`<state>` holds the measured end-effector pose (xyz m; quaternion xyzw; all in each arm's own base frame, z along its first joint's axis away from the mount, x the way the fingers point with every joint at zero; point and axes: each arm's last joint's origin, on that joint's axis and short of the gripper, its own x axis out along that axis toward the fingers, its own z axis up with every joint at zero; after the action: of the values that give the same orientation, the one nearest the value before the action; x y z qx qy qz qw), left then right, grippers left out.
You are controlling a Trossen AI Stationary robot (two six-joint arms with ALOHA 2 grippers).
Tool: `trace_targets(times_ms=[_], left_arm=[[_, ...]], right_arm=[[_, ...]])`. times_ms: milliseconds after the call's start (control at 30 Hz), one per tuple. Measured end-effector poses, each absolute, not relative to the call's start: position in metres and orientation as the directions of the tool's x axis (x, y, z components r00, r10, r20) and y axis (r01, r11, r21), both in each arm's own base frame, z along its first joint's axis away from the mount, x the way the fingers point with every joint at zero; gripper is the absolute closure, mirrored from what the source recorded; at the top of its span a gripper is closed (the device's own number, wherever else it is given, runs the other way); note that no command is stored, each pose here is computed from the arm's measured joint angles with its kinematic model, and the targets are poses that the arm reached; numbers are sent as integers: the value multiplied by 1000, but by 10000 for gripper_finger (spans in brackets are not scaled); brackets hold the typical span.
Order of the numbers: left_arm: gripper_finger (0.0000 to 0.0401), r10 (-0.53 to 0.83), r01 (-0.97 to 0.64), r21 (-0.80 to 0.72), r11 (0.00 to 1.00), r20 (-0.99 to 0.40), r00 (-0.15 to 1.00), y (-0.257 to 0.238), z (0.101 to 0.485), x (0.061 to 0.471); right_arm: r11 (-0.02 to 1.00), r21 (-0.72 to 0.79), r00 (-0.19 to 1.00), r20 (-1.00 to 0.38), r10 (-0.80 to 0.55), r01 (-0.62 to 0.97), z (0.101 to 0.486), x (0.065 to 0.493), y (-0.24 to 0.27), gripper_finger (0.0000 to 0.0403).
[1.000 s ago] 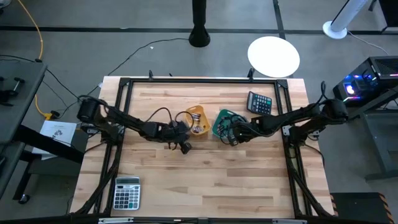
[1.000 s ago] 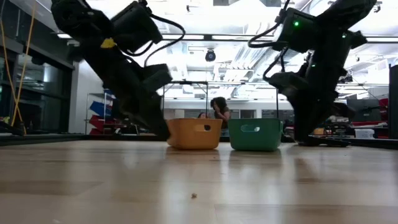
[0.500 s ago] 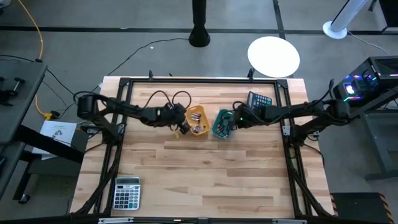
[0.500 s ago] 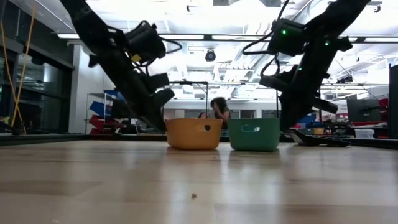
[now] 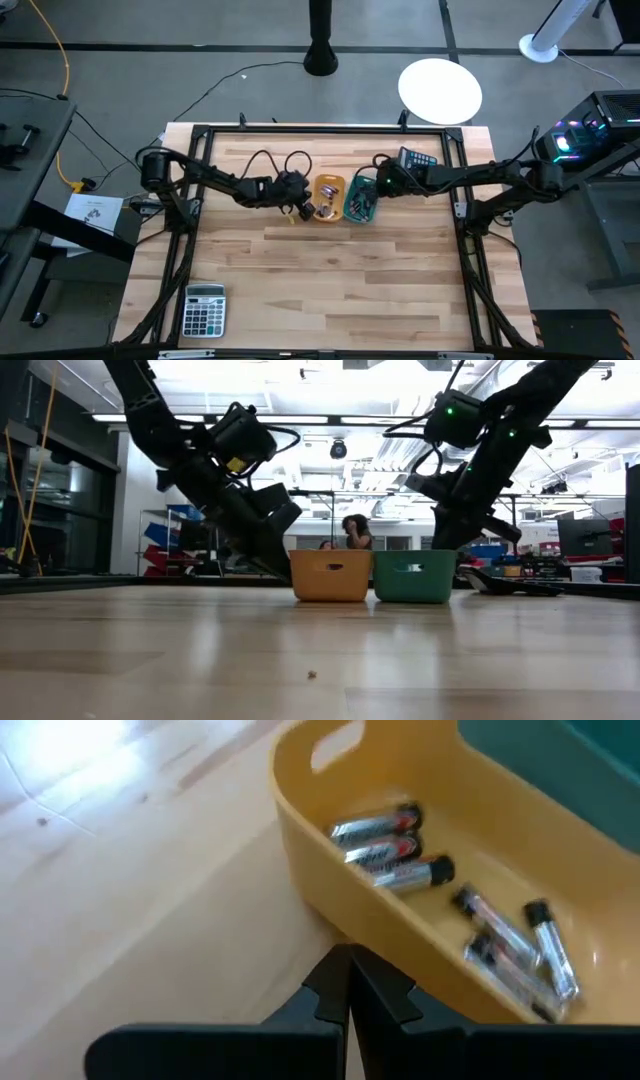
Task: Sort batteries
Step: Adjust the bins on the table
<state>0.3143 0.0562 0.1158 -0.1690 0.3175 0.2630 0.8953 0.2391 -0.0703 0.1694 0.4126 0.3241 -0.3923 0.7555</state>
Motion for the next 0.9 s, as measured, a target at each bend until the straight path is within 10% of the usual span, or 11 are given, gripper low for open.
trace_targets(times_ms=[900], left_arm=[[401,336,-591,-134,795,-714,614,41,111,310]], right_arm=[[397,238,368,-883,-291,886,152,235,-73,403]])
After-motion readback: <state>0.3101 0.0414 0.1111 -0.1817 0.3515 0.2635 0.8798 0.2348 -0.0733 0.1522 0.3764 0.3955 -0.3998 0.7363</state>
